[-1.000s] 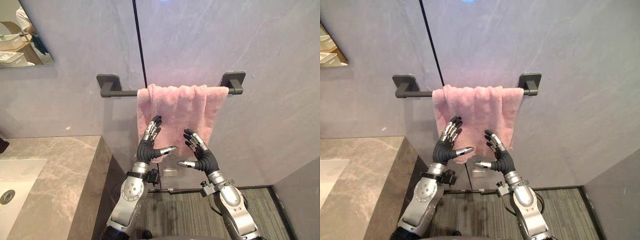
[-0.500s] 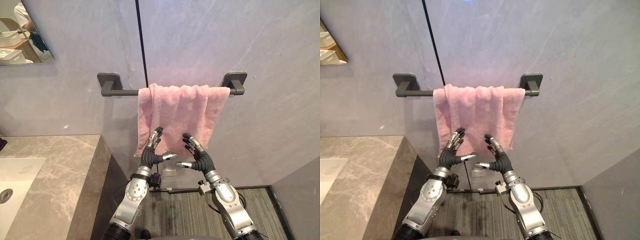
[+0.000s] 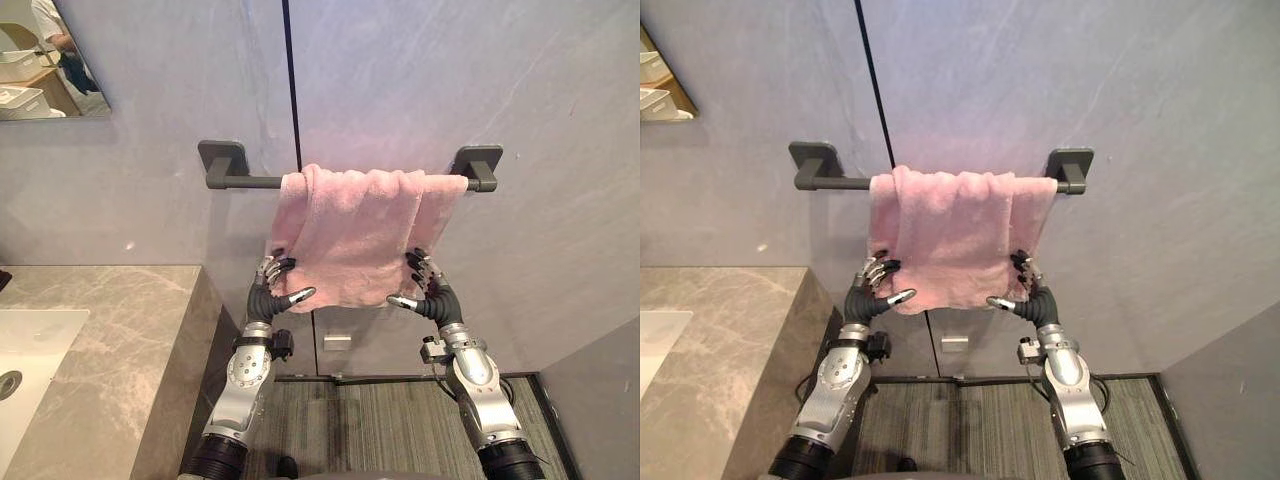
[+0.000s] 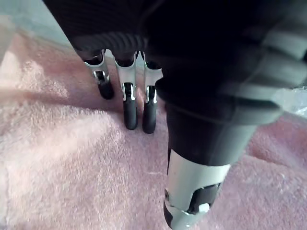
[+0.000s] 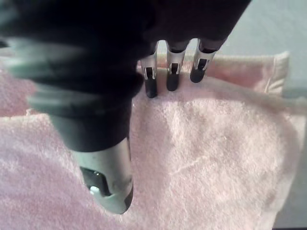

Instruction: Organize washtable

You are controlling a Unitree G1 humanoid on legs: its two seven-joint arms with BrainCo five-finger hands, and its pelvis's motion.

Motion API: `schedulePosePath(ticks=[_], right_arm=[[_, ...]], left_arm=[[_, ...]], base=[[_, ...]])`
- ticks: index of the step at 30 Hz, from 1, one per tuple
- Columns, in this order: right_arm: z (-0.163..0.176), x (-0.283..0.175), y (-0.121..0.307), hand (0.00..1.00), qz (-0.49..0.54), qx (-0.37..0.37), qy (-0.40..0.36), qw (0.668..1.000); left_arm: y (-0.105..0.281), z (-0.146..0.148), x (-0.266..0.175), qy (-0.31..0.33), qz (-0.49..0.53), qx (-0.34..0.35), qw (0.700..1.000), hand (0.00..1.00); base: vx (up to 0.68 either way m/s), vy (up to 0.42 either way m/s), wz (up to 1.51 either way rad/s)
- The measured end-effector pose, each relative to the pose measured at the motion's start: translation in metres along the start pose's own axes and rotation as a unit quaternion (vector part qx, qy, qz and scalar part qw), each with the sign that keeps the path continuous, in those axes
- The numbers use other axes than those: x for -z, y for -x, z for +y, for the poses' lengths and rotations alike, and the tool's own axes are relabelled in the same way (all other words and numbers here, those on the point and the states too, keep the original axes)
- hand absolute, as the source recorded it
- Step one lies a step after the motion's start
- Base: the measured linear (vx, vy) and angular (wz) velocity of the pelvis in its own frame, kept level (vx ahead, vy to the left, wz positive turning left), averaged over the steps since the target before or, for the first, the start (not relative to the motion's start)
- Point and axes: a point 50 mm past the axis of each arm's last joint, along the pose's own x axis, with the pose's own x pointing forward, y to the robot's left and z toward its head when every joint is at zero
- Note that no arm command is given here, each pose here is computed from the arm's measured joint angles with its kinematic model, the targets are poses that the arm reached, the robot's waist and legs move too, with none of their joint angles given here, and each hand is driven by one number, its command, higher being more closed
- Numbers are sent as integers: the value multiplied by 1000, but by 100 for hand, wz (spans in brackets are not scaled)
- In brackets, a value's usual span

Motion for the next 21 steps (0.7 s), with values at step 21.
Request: schedulePosePath(ticks=[21], right_arm=[[-45, 17, -1, 0, 46, 114, -5, 992]], left_arm=[[0, 43, 14, 3, 38, -87, 995, 0]], base=[[-8, -4, 2]])
